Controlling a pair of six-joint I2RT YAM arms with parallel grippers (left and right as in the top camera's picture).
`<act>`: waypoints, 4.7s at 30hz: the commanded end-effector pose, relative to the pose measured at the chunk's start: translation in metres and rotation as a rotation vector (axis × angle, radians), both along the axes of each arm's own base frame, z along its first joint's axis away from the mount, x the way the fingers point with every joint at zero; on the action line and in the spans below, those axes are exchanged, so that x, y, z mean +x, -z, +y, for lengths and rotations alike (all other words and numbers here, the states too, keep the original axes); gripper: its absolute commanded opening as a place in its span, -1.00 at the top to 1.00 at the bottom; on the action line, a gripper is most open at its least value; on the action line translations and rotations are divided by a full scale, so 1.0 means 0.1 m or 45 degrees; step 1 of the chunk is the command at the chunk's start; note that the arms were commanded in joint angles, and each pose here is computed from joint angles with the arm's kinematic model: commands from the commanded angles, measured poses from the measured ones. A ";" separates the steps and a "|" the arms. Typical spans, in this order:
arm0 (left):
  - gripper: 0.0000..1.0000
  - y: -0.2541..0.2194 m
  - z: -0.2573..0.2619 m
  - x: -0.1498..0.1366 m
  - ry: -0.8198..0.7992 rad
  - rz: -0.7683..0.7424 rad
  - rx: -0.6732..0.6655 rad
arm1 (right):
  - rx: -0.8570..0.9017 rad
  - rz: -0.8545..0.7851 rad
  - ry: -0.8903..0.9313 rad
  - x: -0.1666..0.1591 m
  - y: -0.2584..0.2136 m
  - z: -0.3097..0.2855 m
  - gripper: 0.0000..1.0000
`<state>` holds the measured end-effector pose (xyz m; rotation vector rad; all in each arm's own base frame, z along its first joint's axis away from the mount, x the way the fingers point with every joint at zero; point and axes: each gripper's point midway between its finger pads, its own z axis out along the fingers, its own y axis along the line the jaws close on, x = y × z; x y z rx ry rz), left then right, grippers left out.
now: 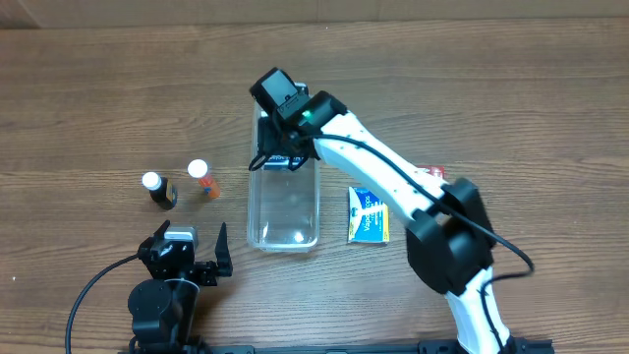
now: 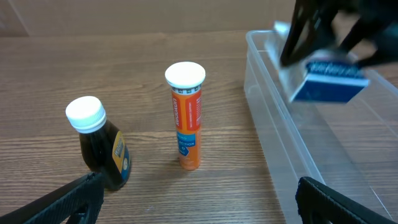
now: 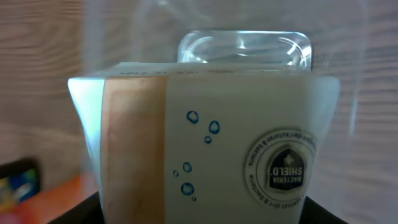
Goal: Pack container
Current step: 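Carry the Hansaplast box left and release it into the container, then grasp the blue VapoDrops box with the right gripper, then lower the VapoDrops box into the container and open the gripper, then move the right gripper to the red Panadol box and grasp it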
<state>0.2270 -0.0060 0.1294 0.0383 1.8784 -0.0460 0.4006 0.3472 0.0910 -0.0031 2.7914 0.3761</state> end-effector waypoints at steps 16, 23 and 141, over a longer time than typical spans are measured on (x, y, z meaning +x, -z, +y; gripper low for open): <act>-1.00 -0.01 -0.03 0.00 0.013 -0.012 -0.023 | 0.152 -0.234 -0.005 0.13 -1.35 -0.28 -0.82; -1.00 -0.01 -0.03 0.00 0.013 -0.012 -0.023 | -0.157 0.086 0.167 -0.30 -1.26 -1.52 -1.00; -1.00 -0.01 -0.03 0.00 0.013 -0.012 -0.023 | -0.216 0.429 0.346 -0.65 0.71 -2.91 -0.92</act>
